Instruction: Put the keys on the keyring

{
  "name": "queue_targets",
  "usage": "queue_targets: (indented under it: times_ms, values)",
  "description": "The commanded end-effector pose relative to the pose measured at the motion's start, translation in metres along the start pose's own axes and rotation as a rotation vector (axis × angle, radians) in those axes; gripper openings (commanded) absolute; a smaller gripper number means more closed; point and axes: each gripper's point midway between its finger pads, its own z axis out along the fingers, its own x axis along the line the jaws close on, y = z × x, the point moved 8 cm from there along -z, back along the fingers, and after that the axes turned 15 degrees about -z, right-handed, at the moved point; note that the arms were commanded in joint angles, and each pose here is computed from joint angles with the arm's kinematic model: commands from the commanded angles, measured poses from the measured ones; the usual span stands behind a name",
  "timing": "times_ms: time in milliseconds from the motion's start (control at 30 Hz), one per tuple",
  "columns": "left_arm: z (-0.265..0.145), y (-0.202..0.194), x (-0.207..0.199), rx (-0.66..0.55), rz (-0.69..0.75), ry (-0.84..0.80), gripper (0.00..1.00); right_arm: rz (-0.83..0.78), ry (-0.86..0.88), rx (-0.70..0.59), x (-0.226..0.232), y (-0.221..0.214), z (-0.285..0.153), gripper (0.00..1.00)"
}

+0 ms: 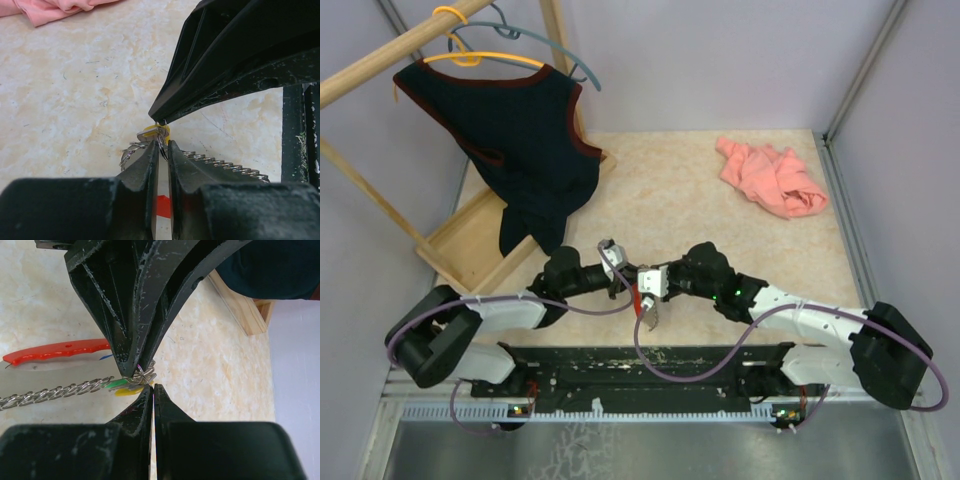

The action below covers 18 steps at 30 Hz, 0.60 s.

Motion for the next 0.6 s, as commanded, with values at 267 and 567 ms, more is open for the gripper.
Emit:
queue_targets:
  times_ms: [267, 567]
  values:
    - [0.007, 0.002, 0.006, 0.031, -0.021, 0.031, 0.0, -0.032, -0.131, -0.072, -0.033, 0.022, -0.011, 0.0]
    - [-0.001, 0.021, 0.011, -0.07, -0.049, 0.162, 0.0, 0.044, -0.1, -0.039, -0.011, 0.014, -0.012, 0.0]
